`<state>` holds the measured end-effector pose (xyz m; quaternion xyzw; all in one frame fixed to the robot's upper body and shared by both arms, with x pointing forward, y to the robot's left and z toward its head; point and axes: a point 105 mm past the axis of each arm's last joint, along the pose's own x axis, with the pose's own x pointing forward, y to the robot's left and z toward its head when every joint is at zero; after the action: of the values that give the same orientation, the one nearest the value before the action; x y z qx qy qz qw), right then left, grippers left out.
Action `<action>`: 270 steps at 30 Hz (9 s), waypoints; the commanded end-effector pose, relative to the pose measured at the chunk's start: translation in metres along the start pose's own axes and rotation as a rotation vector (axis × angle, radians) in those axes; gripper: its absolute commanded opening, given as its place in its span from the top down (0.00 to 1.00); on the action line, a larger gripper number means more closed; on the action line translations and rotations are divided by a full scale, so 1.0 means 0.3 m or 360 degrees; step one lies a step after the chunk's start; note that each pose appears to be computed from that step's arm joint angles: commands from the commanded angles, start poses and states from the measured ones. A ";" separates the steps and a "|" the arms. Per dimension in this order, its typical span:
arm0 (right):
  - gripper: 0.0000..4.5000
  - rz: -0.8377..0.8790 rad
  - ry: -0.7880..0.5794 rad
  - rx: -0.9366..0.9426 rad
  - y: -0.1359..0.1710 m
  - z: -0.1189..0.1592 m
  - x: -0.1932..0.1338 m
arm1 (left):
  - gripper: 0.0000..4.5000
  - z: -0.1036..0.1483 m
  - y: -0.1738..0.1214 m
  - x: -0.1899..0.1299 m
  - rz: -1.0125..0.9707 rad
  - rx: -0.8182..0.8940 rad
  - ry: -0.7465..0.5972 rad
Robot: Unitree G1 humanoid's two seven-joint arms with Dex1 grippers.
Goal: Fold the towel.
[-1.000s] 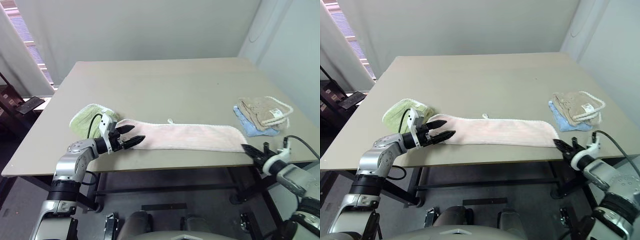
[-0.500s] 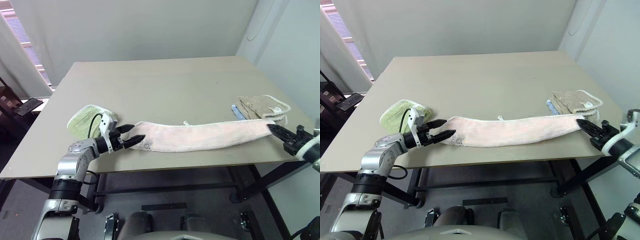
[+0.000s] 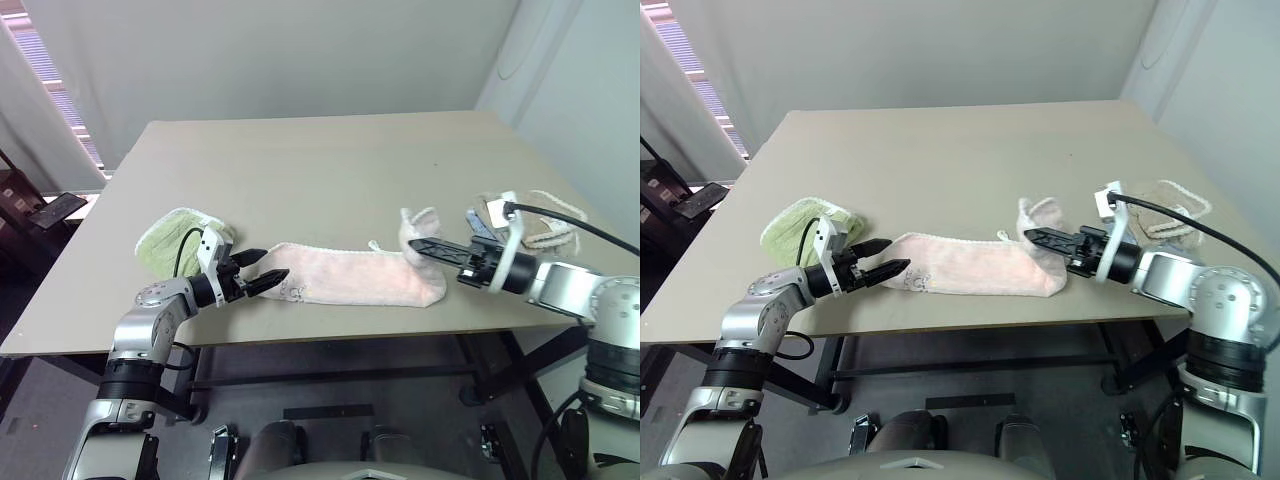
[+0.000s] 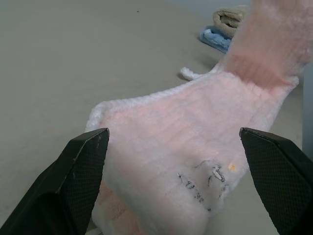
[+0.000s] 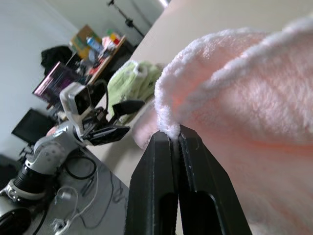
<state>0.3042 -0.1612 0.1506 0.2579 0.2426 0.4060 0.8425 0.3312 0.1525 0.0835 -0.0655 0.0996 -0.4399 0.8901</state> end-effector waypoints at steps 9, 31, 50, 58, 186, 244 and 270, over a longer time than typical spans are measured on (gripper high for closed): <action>1.00 -0.0076 0.0121 -0.0097 -0.057 -0.074 0.128 | 0.00 0.052 -0.001 -0.017 0.0022 0.0084 -0.0066; 0.04 0.0187 -0.0173 -0.0408 0.095 0.061 0.018 | 0.09 0.318 -0.066 0.025 -0.0265 0.0118 -0.0466; 0.99 -0.0497 -0.0313 -0.0708 -0.229 0.030 0.035 | 1.00 0.163 -0.298 0.413 -0.0819 0.0404 -0.0144; 0.99 -0.0636 -0.0159 -0.0646 -0.334 -0.075 0.057 | 1.00 -0.052 -0.342 0.539 -0.0716 0.0373 0.0141; 0.00 -0.0522 -0.0516 -0.0691 -0.123 0.037 -0.172 | 1.00 0.175 -0.325 0.430 -0.0669 0.0091 0.0428; 1.00 -0.0361 -0.0500 -0.0723 -0.115 0.079 -0.004 | 0.99 0.207 -0.257 0.467 -0.0525 0.0523 -0.0220; 1.00 -0.0485 -0.0451 -0.0550 -0.269 -0.074 0.096 | 0.87 -0.031 -0.221 0.534 -0.0405 0.0001 0.0089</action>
<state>0.3486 -0.1780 0.0513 0.1166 0.1281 0.2529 0.9519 0.3605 -0.0176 0.0431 -0.0491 0.1455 -0.5539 0.8183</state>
